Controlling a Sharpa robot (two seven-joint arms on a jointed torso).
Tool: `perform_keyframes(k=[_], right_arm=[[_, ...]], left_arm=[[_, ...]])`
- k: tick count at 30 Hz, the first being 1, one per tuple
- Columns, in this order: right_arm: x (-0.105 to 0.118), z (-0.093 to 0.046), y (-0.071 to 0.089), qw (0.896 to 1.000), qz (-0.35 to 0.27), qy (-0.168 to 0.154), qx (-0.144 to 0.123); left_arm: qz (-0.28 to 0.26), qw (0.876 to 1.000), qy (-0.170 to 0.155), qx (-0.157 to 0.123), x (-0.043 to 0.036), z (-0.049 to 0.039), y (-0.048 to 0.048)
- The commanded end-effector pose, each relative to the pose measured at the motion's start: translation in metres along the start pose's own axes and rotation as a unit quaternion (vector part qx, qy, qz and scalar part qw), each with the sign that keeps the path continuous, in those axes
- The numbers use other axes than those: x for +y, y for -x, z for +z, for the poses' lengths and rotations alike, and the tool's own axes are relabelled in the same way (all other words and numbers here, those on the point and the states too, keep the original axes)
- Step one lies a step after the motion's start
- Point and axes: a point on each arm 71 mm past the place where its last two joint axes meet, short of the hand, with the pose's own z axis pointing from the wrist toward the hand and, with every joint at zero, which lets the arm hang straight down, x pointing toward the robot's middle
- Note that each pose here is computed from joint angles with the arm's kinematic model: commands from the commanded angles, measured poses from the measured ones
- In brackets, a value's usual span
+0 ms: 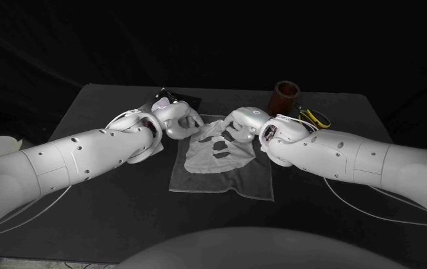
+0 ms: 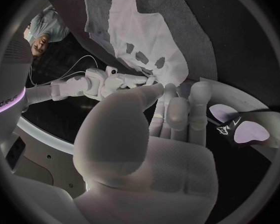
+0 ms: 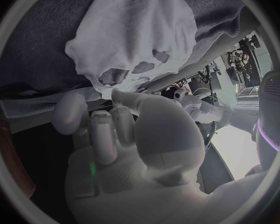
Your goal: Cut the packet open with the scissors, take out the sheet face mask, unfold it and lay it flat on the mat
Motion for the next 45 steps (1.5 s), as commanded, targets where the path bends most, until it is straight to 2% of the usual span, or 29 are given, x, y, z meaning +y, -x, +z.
perform_keyframes(k=[1,6,10,13,24,28,34,39,42,45], right_arm=[[0.0,0.001,0.0,1.0,-0.014,-0.004,-0.011],[0.0,0.001,-0.002,1.0,-0.014,-0.002,-0.009],[0.0,0.002,-0.002,1.0,-0.015,0.001,-0.015],[0.0,0.002,-0.002,1.0,-0.016,0.003,-0.019],[-0.002,0.002,-0.002,1.0,-0.019,0.001,-0.024],[-0.003,0.002,-0.003,1.0,-0.024,-0.005,-0.018],[-0.006,0.002,-0.005,0.999,-0.032,-0.014,-0.003],[-0.007,0.003,-0.007,0.999,-0.038,-0.021,0.009],[-0.008,0.004,-0.007,0.999,-0.043,-0.026,0.012],[-0.009,0.004,-0.006,0.999,-0.044,-0.028,0.005]], left_arm=[[0.044,0.998,0.007,0.052,0.002,0.001,-0.0118],[0.055,0.998,0.01,0.038,0.0058,0.0041,-0.0176],[0.063,0.998,0.006,0.009,0.0077,0.0079,-0.0178],[0.065,0.998,0.004,-0.002,0.0079,0.009,-0.018],[0.065,0.998,0.003,-0.014,0.006,0.0088,-0.0186],[0.062,0.998,0.013,-0.004,0.0067,0.0084,-0.0202],[0.063,0.996,0.045,0.038,0.0109,0.0082,-0.0263],[0.065,0.993,0.075,0.06,0.0151,0.0082,-0.0292],[0.069,0.99,0.097,0.07,0.0183,0.008,-0.0304],[0.071,0.989,0.111,0.067,0.0209,0.0078,-0.0295]])
